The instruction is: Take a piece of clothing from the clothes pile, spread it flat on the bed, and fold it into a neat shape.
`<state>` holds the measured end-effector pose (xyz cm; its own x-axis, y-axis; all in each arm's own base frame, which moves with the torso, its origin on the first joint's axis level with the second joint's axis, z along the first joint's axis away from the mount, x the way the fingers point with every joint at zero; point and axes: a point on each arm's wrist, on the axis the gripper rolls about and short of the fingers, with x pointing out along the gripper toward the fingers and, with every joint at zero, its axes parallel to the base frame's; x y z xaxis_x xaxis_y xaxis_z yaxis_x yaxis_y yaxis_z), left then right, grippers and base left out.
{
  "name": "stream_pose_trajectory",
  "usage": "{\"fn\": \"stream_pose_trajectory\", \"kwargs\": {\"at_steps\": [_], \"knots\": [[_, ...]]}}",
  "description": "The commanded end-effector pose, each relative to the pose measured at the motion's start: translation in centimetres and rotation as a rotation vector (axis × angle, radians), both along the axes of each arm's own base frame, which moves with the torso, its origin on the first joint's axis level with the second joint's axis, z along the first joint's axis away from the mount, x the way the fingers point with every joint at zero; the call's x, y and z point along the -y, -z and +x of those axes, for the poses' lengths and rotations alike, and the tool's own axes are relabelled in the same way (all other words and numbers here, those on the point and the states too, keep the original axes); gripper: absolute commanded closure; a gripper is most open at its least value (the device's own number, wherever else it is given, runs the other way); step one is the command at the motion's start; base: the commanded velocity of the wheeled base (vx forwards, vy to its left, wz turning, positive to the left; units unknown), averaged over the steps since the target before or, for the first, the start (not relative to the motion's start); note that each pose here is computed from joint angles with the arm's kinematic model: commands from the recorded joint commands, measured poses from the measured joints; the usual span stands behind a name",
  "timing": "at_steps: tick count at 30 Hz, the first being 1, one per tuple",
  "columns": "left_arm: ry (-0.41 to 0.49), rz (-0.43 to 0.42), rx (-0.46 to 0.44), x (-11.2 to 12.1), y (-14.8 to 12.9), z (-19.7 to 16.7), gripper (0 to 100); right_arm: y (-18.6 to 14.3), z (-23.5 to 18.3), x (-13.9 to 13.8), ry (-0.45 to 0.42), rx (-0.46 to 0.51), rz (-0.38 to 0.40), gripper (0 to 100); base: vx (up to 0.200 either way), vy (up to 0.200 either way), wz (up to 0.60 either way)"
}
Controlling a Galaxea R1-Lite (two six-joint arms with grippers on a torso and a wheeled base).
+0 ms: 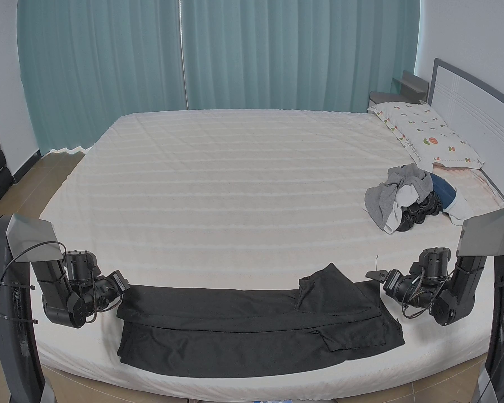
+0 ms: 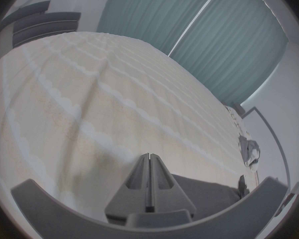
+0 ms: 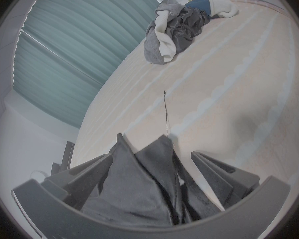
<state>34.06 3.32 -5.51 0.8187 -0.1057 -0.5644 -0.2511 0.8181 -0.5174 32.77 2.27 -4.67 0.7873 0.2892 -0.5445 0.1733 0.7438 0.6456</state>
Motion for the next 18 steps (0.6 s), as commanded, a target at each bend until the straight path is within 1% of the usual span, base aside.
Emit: {"fn": "stream_pose_trajectory", "kwargs": {"at_steps": [1, 3, 14, 18], "knots": [[-0.042, -0.027, 0.021, -0.16, -0.30, 0.48, 100, 0.41, 0.92, -0.65, 0.019, 0.011, 0.003, 0, 0.000, 0.000, 0.00], [-0.051, -0.036, 0.038, -0.18, -0.47, 0.61, 100, 0.38, 1.08, -0.81, 0.020, 0.015, 0.009, 0, 0.000, 0.000, 0.00], [-0.057, -0.055, 0.025, 0.17, -0.16, 0.27, 100, 0.55, 1.70, -1.18, 0.013, 0.027, 0.011, 0, 0.000, 0.000, 0.00], [-0.064, -0.054, 0.046, 0.18, -0.22, 0.07, 100, 0.54, 1.72, -1.13, 0.014, 0.028, 0.013, 0, 0.000, 0.000, 0.00]]}}
